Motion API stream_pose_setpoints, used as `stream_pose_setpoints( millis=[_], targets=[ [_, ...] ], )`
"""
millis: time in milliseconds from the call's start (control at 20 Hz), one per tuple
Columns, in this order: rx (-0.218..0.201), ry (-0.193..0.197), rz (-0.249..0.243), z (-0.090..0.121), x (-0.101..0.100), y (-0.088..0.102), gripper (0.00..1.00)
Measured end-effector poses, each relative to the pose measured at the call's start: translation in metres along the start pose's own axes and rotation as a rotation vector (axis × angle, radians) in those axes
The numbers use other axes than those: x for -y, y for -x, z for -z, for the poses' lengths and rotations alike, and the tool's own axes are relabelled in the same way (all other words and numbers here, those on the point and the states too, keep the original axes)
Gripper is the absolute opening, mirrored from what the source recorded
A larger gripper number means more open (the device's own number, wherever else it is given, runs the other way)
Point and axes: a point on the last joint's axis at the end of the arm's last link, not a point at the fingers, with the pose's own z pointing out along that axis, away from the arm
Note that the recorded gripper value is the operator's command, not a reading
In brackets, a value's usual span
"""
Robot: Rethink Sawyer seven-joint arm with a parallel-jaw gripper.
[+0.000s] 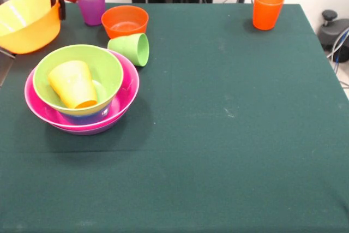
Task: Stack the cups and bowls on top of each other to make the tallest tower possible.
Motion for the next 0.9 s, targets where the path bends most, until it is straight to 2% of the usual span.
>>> stream_pose_setpoints(
  millis=[150,200,400,450,700,900],
  targets=[
    [-0.008,0.026,-0.068,0.007,0.005,0.003,0.0],
    [-0.012,0.042,-0.114,0.014,0.009,0.004,0.0],
    [-0.016,0.063,-0.173,0.026,0.012,0.006,0.0],
    [-0.017,0.077,-0.206,0.033,0.013,0.008,0.0],
    [-0.019,0.097,-0.258,0.044,0.016,0.009,0.0],
    [-0.016,0.095,-0.261,0.049,0.017,0.009,0.0]
  ],
)
